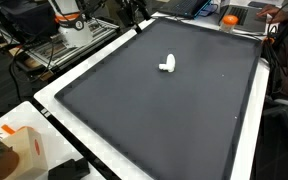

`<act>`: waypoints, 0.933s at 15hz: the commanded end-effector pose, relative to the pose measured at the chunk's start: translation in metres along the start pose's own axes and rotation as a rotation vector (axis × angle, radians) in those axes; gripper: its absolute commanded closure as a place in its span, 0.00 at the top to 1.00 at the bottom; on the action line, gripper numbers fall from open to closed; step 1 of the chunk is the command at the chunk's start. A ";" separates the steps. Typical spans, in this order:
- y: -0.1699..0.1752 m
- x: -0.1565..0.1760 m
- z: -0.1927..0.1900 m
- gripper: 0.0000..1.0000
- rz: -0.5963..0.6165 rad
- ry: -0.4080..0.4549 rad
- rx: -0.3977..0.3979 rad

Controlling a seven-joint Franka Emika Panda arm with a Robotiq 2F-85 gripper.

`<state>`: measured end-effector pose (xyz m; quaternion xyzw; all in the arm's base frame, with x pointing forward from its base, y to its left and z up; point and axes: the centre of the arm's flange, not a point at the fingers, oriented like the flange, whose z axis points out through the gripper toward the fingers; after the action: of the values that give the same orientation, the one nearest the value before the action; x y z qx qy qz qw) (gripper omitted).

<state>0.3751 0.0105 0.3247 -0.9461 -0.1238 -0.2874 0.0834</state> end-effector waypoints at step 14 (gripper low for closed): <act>0.018 0.071 0.081 0.96 0.070 -0.136 -0.179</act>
<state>0.4558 0.0169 0.3002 -0.9655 -0.0775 -0.2483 0.0105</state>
